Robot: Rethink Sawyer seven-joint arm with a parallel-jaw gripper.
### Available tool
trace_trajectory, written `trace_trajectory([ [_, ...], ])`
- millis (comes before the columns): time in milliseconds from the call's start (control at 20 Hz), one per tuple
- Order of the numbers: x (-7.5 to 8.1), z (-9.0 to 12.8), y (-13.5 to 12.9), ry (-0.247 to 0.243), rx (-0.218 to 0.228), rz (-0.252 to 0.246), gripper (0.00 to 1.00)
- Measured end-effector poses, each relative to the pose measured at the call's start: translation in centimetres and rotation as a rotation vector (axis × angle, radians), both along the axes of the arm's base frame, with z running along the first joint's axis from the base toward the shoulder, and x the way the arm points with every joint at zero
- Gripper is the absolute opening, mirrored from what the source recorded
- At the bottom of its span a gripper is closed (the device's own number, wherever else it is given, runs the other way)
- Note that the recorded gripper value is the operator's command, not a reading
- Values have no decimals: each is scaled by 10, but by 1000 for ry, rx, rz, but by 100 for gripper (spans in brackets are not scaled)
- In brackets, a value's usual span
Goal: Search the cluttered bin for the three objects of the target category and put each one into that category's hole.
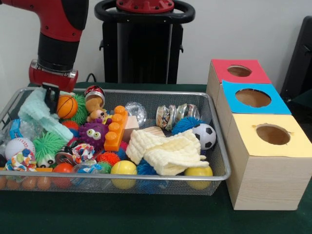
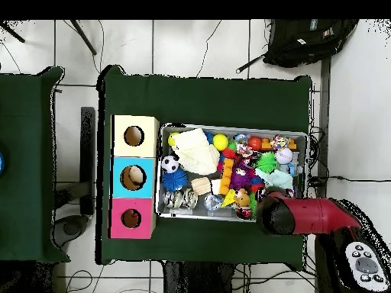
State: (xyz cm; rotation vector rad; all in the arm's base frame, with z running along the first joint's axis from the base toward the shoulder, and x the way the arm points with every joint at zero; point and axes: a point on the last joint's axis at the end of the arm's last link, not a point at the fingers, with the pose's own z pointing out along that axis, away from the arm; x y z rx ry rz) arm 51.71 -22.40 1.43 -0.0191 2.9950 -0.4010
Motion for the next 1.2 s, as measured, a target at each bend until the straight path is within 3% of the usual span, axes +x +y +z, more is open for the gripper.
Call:
trace_trajectory([
  [300,-13,6,13,17,21,-5,0],
  [800,-20,22,34,15,58,-32,0],
  [1200,-29,18,52,35,89,-20,0],
])
